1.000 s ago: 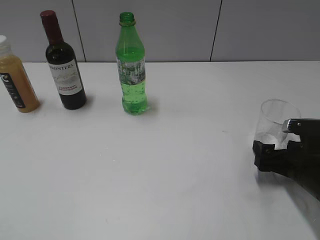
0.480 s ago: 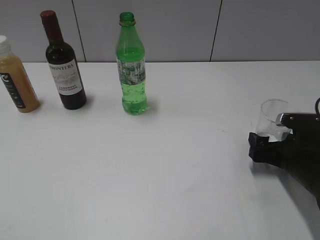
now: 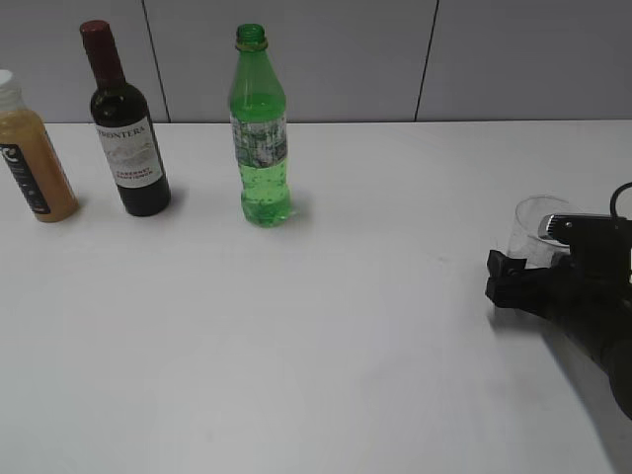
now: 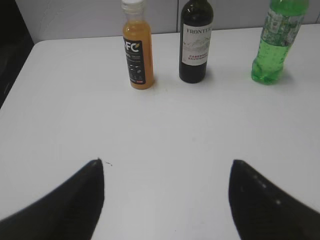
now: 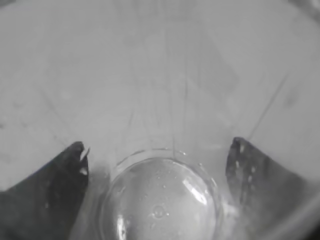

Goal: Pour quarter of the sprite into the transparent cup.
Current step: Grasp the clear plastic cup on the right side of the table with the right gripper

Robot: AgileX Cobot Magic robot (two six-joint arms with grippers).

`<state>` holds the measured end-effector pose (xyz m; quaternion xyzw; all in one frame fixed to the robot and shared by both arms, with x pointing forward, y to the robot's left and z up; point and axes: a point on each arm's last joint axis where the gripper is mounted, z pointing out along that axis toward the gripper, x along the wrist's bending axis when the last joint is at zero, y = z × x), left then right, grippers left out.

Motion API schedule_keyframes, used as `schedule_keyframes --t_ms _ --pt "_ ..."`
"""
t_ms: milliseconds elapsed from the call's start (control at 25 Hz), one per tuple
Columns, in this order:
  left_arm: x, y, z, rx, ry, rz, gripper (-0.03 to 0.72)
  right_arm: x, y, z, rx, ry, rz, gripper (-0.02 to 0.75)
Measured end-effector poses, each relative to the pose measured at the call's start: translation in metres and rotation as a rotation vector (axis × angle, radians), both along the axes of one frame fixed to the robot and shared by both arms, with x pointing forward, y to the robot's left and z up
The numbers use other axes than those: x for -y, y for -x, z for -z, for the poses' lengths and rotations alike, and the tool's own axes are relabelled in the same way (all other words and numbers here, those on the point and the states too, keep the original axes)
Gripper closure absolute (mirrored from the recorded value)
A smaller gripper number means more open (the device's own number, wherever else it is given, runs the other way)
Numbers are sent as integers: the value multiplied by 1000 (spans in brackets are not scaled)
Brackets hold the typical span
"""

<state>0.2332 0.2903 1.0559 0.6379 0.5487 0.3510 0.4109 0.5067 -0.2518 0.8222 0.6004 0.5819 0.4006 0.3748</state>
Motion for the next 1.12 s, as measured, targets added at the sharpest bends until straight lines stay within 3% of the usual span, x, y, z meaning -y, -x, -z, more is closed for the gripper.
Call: schedule_keyframes --t_ms 440,760,1120 --pt "0 0 0 0 0 0 99 -2 -9 0 13 -6 9 89" --pt "0 0 0 0 0 0 99 -2 -11 0 12 -7 8 206" --pt "0 0 0 0 0 0 99 -5 -7 -17 50 25 -52 207"
